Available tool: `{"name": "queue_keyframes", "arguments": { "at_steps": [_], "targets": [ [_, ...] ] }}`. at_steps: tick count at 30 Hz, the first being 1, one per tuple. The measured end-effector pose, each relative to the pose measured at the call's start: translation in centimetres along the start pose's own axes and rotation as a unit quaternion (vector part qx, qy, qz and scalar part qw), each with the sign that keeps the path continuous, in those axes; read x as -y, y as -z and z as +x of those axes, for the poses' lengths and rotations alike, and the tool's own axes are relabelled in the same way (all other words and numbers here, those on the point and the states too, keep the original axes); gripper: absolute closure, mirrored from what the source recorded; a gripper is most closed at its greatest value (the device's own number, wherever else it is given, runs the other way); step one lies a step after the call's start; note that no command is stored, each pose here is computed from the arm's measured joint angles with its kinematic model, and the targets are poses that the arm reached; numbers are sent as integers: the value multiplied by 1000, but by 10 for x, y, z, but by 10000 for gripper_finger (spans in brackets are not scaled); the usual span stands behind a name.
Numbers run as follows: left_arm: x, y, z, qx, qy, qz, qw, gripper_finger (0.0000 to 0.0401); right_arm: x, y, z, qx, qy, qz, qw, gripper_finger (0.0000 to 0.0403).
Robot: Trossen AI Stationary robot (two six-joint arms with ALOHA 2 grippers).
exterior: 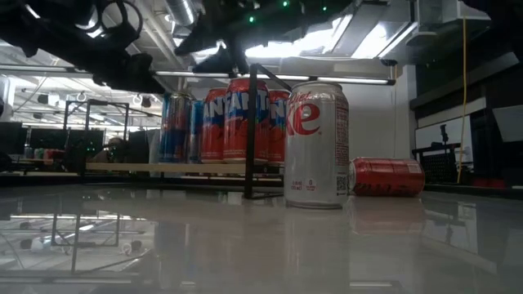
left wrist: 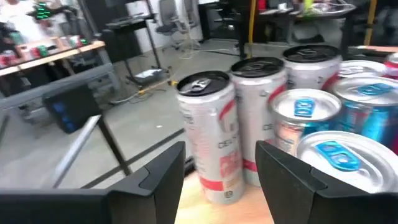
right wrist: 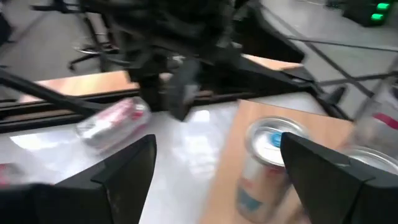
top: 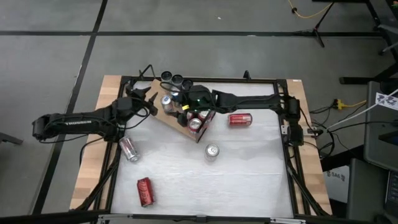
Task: Pick and place cans onto a shelf
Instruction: Put the blue and white soda can on the shelf aligned with the other blue and white soda cans
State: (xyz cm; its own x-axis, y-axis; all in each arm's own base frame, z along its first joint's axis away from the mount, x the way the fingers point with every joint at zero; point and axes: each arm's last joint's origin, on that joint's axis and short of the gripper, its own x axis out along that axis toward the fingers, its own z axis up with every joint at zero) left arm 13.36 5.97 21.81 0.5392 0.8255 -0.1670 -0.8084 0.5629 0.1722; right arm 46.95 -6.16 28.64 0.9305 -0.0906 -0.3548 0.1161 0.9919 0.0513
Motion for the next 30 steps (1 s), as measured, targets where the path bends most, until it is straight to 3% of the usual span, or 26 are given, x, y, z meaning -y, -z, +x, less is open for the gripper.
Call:
{"name": "queue_keyframes", "arguments": {
  "at_steps": [6,17,25,30],
  "targets": [
    [3,4,7,-18,36,10,999,213,12,10,9,-11,31,3,999,71],
    [4,6,10,-27,34,14,999,213,20,13,13,-9,71,-16,997,71],
    [4,7,10,-27,35,13,999,213,12,11,13,3,-69,-19,997,72],
    [4,7,10,-27,35,13,999,213,11,12,13,-3,-78,-19,997,72]
  ]
}}
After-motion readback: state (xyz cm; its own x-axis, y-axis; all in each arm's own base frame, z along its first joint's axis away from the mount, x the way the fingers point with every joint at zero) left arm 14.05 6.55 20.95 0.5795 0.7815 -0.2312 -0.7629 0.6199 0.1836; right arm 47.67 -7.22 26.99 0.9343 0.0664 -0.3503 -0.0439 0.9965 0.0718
